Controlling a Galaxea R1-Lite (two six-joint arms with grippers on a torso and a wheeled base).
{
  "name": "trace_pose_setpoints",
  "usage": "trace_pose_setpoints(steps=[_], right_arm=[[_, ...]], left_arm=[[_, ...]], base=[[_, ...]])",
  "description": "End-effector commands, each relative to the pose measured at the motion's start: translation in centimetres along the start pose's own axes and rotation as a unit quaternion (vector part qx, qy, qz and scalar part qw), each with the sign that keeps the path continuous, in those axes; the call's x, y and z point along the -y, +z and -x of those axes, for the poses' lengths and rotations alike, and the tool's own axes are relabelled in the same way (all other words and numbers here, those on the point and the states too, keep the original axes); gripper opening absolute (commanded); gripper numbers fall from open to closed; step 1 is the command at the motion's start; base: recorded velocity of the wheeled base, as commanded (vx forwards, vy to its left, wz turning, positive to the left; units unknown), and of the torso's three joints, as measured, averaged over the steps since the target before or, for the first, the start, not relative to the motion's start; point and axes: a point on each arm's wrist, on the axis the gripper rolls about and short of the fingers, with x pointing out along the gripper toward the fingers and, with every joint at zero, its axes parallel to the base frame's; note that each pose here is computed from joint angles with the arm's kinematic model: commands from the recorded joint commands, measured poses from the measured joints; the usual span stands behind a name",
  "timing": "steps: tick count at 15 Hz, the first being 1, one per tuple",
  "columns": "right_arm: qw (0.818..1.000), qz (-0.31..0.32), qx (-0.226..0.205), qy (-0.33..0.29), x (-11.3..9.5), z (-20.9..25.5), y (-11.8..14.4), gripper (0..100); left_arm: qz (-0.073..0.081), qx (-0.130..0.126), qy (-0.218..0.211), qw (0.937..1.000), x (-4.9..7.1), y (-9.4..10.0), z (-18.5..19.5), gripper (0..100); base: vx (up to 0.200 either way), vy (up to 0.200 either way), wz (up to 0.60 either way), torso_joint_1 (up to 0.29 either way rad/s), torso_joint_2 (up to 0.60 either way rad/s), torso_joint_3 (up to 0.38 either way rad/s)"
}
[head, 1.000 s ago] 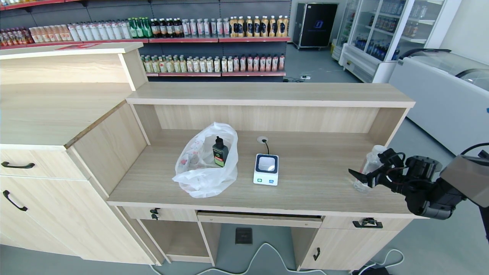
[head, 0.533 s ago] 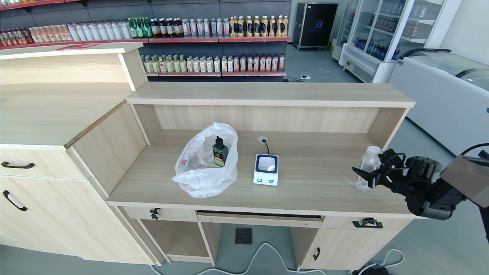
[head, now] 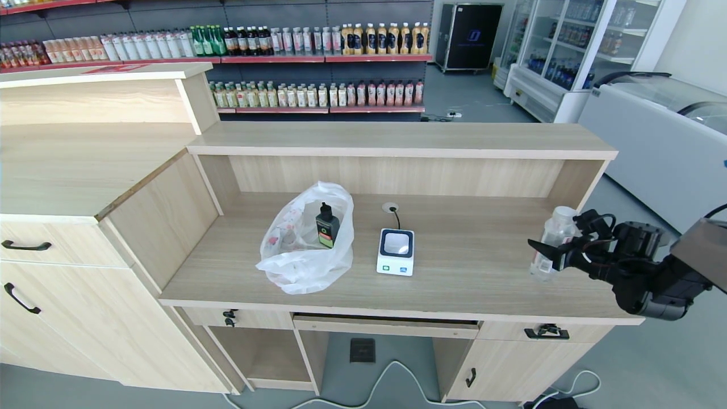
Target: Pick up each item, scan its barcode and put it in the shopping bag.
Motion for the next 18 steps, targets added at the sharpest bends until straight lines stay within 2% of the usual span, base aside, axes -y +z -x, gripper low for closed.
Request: trace_pose_setpoints(steps=[1, 2, 3, 4, 5, 7, 9, 10, 11, 12, 15, 18], right_arm=[[0.998, -0.06, 0.033, 0.014, -3.5, 4.6, 10.2, 0], [0.994, -0.096, 0.048, 0.023, -6.0, 8.0, 14.7, 0], [0.99, -0.118, 0.063, 0.036, -8.2, 10.7, 18.1, 0], [0.983, -0.143, 0.095, 0.057, -11.2, 14.6, 22.8, 0], [0.977, -0.167, 0.115, 0.07, -12.6, 16.9, 25.5, 0], [0.966, -0.206, 0.12, 0.097, -14.6, 19.7, 28.7, 0], [0.958, -0.23, 0.115, 0.124, -16.0, 20.5, 30.5, 0], [0.942, -0.276, 0.113, 0.156, -17.0, 21.0, 32.4, 0], [0.934, -0.291, 0.111, 0.177, -17.9, 21.3, 32.9, 0], [0.929, -0.294, 0.108, 0.196, -18.8, 21.2, 33.1, 0], [0.913, -0.31, 0.101, 0.245, -24.0, 22.4, 33.1, 0], [0.901, -0.314, 0.086, 0.285, -26.6, 23.9, 32.3, 0]], left_arm=[[0.001, 0.0, 0.001, 1.0, 0.0, 0.0, 0.0, 100], [0.0, 0.0, 0.001, 1.0, 0.0, 0.0, 0.0, 100], [0.001, 0.0, 0.001, 1.0, 0.0, 0.0, 0.0, 100], [0.001, 0.0, 0.0, 1.0, 0.0, 0.0, 0.0, 100], [0.0, 0.0, 0.001, 1.0, 0.0, 0.0, 0.0, 100], [0.0, 0.0, 0.001, 1.0, 0.0, 0.0, 0.0, 100], [0.001, 0.0, 0.001, 1.0, 0.0, 0.0, 0.0, 100], [0.001, 0.0, 0.001, 1.0, 0.0, 0.0, 0.0, 100], [0.0, 0.0, 0.001, 1.0, 0.0, 0.0, 0.0, 100], [0.001, 0.0, 0.001, 1.0, 0.0, 0.0, 0.0, 100], [0.001, 0.0, 0.001, 1.0, 0.0, 0.0, 0.0, 100], [0.0, 0.0, 0.001, 1.0, 0.0, 0.0, 0.0, 100]], base=[[0.0, 0.0, 0.0, 0.0, 0.0, 0.0], [0.0, 0.0, 0.0, 0.0, 0.0, 0.0], [0.0, 0.0, 0.0, 0.0, 0.0, 0.0], [0.0, 0.0, 0.0, 0.0, 0.0, 0.0], [0.0, 0.0, 0.0, 0.0, 0.0, 0.0], [0.0, 0.0, 0.0, 0.0, 0.0, 0.0], [0.0, 0.0, 0.0, 0.0, 0.0, 0.0], [0.0, 0.0, 0.0, 0.0, 0.0, 0.0], [0.0, 0.0, 0.0, 0.0, 0.0, 0.0], [0.0, 0.0, 0.0, 0.0, 0.0, 0.0], [0.0, 0.0, 0.0, 0.0, 0.0, 0.0], [0.0, 0.0, 0.0, 0.0, 0.0, 0.0]])
